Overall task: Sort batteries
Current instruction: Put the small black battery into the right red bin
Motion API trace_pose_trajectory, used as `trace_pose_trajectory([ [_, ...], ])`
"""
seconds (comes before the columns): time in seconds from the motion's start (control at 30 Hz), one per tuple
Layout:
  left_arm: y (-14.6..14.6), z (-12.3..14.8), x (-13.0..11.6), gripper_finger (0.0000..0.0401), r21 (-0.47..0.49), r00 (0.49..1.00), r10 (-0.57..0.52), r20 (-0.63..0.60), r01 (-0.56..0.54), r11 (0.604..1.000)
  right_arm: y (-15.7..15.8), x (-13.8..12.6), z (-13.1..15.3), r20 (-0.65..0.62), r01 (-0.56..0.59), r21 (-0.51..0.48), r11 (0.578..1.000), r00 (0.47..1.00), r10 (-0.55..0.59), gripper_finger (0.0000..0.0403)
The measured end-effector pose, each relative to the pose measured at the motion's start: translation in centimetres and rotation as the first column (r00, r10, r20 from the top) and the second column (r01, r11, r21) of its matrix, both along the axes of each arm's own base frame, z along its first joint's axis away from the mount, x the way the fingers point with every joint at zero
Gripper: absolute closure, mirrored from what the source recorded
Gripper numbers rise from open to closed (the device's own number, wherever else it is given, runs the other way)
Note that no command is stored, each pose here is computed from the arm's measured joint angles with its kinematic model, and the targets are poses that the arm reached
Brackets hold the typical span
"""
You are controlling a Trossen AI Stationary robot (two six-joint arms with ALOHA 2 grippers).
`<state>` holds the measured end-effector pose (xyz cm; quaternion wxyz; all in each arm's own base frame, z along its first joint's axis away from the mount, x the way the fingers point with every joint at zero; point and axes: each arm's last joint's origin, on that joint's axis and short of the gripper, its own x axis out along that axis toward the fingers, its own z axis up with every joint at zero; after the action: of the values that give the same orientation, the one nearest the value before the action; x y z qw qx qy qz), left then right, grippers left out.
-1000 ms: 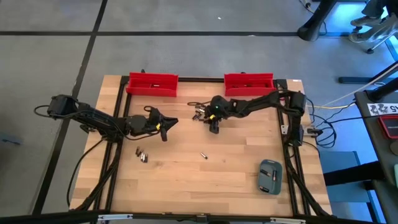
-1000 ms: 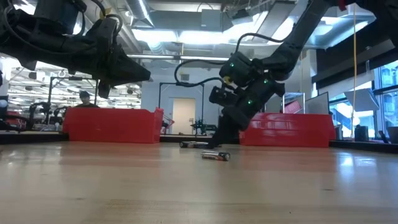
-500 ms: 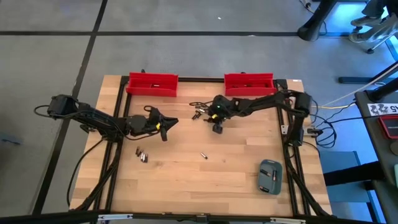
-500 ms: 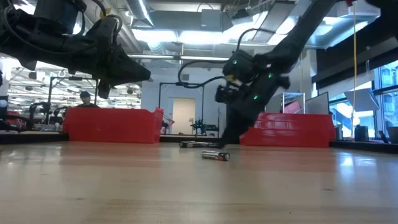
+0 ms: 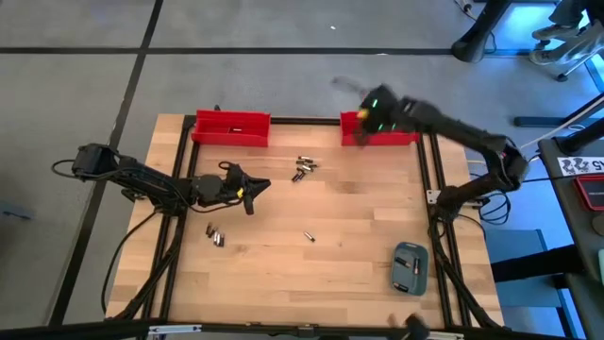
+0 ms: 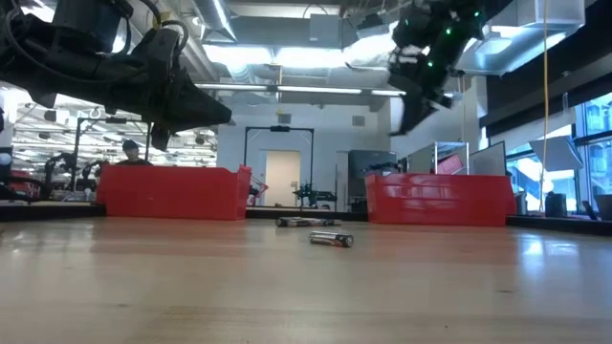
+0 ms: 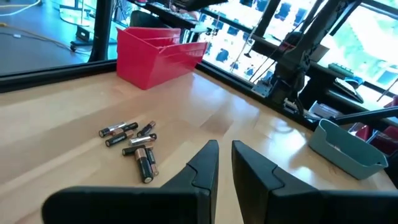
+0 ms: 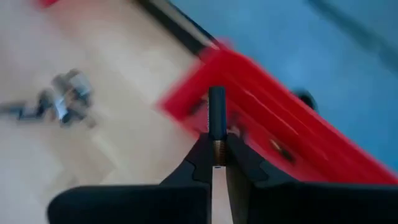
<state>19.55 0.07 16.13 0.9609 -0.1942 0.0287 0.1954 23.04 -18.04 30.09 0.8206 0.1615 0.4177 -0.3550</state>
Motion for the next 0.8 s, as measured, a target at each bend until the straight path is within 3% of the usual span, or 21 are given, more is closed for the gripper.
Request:
trace_pose_trajectory([
  [0.13, 0.0, -0.1, 0.0, 0.0366, 0.000, 1.000, 0.000, -0.010, 0.000, 1.000, -4.1, -2.9, 0.6, -0.002, 0.195, 0.213, 0.957, 0.980, -0.200, 0.0388],
  [0.33, 0.0, -0.7, -0.1, 0.0366, -0.043, 0.998, 0.005, -0.055, -0.008, 0.999, -7.5, -3.7, -2.6, -0.094, 0.299, 0.424, 0.855, 0.953, -0.287, 0.0382],
  [0.47, 0.0, -0.9, -0.2, 0.0366, -0.050, 0.997, 0.007, -0.071, -0.010, 0.999, -9.0, -3.1, -5.3, -0.148, 0.342, 0.471, 0.813, 0.939, -0.309, 0.0387],
  [0.8, 0.0, -1.0, -0.2, 0.0366, -0.055, 0.997, 0.008, -0.078, -0.012, 0.998, -10.6, -1.7, -9.1, -0.193, 0.398, 0.505, 0.766, 0.917, -0.350, 0.0382],
])
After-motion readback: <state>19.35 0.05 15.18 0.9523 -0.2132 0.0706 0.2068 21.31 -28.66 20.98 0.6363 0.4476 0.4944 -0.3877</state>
